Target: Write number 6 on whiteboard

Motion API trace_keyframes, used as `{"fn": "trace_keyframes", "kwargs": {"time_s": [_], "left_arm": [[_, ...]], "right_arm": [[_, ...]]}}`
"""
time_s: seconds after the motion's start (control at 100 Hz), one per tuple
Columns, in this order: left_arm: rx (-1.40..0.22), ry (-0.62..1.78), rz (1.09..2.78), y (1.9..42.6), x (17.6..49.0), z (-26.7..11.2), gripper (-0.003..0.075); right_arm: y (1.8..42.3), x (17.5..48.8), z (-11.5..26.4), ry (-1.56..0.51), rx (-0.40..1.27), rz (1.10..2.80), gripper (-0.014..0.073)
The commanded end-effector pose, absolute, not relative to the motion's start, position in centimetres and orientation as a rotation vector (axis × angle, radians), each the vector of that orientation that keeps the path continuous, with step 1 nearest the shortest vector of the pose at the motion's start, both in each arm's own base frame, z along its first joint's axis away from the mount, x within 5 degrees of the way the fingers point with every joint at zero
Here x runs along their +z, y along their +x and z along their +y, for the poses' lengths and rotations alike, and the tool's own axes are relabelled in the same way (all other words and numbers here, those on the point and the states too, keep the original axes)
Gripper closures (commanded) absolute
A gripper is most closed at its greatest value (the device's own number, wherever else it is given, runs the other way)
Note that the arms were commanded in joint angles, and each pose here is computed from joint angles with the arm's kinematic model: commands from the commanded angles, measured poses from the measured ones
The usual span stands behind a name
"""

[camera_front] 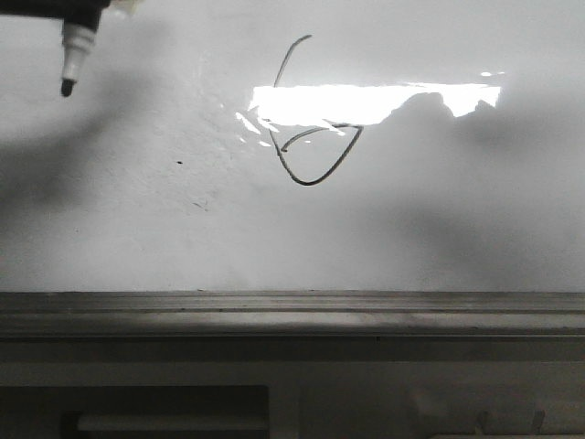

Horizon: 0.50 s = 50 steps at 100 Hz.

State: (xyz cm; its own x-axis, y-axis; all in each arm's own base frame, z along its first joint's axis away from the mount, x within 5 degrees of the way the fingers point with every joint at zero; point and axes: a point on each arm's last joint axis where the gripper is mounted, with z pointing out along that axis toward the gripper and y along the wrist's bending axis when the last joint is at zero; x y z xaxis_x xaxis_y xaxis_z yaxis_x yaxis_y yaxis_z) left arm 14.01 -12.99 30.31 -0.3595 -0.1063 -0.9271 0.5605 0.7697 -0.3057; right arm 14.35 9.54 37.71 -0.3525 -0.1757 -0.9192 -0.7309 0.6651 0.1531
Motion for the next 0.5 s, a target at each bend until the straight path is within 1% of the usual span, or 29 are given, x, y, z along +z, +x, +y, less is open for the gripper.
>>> {"fn": "trace_keyframes", "kwargs": {"time_s": [0.0, 0.28, 0.49], "left_arm": [[-0.712, 0.157, 1.779, 14.5, 30.7, -11.9, 0.0741], [-0.684, 0.071, 1.82, 15.2, 29.7, -11.9, 0.0741], [-0.654, 0.091, 1.865, 15.8, 28.7, -12.6, 0.0741]], "right_arm": [[13.8, 38.9, 8.9, -0.608, 0.685, 1.787, 0.0158], [13.6, 38.4, 8.7, -0.584, 0.686, 1.792, 0.0158], [13.6, 38.4, 8.7, -0.584, 0.686, 1.792, 0.0158]]}}
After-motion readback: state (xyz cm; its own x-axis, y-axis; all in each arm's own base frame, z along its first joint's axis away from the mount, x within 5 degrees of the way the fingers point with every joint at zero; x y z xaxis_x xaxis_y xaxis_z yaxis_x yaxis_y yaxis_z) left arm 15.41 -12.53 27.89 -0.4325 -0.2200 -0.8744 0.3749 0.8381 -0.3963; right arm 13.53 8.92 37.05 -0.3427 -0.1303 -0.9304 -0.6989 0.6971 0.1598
